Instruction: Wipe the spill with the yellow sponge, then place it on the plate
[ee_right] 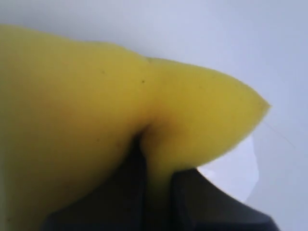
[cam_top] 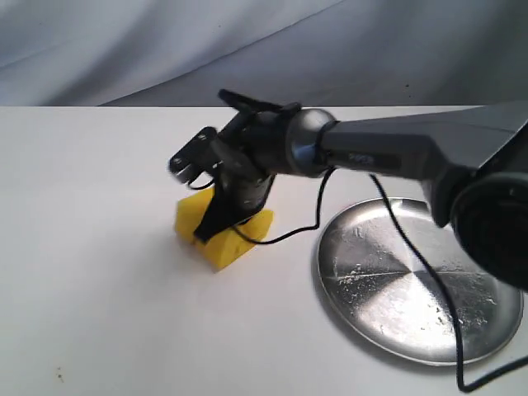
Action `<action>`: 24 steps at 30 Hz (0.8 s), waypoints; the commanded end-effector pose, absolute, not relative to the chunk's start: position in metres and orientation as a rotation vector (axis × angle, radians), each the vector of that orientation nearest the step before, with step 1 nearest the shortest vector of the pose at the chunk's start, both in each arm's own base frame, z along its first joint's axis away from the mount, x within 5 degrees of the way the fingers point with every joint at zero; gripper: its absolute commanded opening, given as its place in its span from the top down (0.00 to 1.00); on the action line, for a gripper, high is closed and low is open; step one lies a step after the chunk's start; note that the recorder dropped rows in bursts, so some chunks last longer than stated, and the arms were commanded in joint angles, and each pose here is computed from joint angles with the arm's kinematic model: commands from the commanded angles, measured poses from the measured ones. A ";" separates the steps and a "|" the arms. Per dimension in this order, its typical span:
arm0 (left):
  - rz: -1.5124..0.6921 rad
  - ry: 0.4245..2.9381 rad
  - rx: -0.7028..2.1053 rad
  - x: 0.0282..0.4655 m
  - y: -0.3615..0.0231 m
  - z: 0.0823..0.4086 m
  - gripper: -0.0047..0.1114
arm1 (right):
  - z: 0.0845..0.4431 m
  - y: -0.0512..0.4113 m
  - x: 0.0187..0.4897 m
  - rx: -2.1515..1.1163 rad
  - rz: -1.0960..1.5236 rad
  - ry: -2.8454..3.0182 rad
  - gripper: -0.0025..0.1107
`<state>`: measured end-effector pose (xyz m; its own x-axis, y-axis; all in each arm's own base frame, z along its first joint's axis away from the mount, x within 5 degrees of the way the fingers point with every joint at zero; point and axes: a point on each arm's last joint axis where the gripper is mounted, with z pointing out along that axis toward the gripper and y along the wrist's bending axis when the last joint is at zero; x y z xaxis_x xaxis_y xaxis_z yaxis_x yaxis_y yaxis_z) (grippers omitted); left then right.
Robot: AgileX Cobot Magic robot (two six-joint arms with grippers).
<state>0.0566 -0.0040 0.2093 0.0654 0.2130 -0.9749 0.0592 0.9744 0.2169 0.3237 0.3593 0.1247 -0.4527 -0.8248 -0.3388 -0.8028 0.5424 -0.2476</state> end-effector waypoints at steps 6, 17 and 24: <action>0.107 1.494 0.203 0.056 -0.004 0.211 0.96 | 0.129 0.247 0.411 -0.899 -0.302 2.690 0.98; 0.107 1.494 0.203 0.056 -0.004 0.211 0.96 | 0.136 0.281 0.393 -0.920 -0.079 2.727 0.98; 0.107 1.494 0.203 0.056 -0.004 0.211 0.96 | 0.136 0.352 0.330 -1.213 -0.053 2.619 0.98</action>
<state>0.0566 -0.0040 0.2093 0.0654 0.2130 -0.9749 0.0592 0.9744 0.2169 0.3575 0.3268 0.1391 -0.6582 -0.7129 -0.2419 -0.6930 0.6993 -0.1754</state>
